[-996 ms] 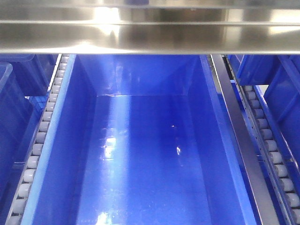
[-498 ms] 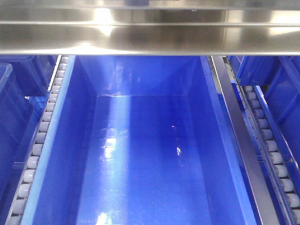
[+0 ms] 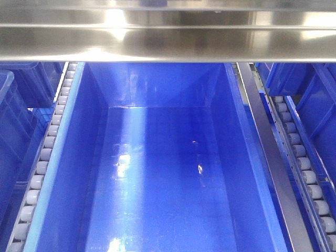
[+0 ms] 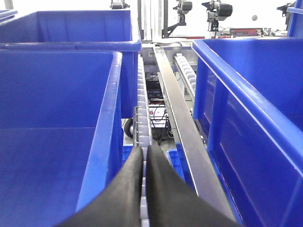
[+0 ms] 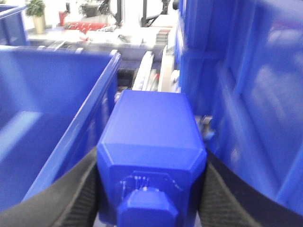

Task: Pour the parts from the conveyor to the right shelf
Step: 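Approach the shelf and stop above an empty blue bin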

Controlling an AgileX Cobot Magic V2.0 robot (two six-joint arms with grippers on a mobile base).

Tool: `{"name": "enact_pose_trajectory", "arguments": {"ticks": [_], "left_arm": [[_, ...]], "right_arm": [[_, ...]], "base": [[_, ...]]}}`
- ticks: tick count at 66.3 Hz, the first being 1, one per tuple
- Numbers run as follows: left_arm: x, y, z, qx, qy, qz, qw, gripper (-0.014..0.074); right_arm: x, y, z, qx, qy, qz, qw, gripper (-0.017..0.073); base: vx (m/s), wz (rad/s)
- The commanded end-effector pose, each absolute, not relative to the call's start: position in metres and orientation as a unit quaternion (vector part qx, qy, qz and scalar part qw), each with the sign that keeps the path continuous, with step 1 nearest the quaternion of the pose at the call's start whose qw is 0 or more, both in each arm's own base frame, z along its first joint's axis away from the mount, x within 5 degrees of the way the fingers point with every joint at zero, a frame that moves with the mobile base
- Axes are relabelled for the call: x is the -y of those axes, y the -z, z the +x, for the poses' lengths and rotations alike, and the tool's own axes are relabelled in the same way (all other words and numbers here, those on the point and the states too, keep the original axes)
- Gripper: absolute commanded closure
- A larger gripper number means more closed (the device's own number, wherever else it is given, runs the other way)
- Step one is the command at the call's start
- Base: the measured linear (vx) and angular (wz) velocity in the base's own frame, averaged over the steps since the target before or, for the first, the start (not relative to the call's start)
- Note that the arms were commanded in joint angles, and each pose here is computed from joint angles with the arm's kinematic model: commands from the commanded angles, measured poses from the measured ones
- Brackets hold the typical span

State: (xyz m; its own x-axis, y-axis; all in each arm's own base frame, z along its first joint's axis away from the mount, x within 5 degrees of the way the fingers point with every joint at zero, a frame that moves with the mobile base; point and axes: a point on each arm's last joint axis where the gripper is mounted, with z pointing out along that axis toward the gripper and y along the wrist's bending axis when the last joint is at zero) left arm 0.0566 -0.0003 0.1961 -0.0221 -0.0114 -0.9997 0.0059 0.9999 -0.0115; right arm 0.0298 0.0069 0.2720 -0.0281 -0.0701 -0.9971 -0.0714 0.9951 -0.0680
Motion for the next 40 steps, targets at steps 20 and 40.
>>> {"name": "enact_pose_trajectory", "arguments": {"ticks": [20, 40], "left_arm": [[0.0007, -0.2100, 0.0545, -0.677, 0.014, -0.004, 0.736, 0.0600], [0.0007, -0.2101, 0.0544, -0.677, 0.014, -0.004, 0.736, 0.0600]], "right_arm": [[-0.0046, -0.2937, 0.0256, -0.652, 0.001, -0.028, 0.757, 0.0561], [-0.0071, -0.2876, 0.0310, -0.697, -0.014, -0.035, 0.716, 0.0559]], "base": [[0.00, 0.00], [0.00, 0.00]]}}
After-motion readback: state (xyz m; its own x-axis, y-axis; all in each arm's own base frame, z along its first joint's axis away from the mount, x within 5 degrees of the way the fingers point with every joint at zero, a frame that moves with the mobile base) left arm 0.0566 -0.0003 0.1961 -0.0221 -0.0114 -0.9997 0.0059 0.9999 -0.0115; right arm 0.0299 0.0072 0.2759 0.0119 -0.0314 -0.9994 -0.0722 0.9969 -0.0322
